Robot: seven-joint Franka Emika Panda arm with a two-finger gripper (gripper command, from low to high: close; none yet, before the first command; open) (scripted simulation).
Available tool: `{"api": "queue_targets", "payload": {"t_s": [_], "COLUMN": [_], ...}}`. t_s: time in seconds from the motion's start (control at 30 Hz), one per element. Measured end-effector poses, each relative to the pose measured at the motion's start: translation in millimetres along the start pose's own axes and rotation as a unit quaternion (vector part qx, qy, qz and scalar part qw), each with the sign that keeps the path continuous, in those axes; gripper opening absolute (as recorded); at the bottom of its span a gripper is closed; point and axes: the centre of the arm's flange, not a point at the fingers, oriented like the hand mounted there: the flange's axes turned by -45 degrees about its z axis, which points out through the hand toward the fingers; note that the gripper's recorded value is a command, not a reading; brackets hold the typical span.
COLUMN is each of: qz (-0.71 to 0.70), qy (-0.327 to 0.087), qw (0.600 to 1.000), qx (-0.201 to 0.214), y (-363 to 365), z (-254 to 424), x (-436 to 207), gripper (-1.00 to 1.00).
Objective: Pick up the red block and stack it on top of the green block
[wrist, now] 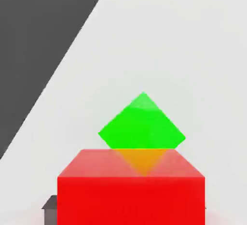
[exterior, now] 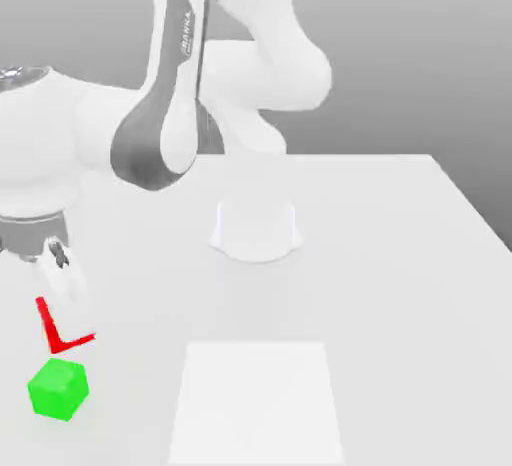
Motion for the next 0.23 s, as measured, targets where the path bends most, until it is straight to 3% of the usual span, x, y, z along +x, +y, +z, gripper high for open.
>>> {"api": "queue_targets", "payload": {"t_s": [0.1, 0.13, 0.23], "qz": [0.009, 0.01, 0.01], "qy": [0.0, 0.0, 0.0], "qw": [1.0, 1.0, 1.0], "qx": [0.0, -0.001, -0.001], "y": [1, 1, 1], "z": [36, 46, 46], "x": [3, 3, 3], "gripper": [-1.0, 1.0, 1.0]}}
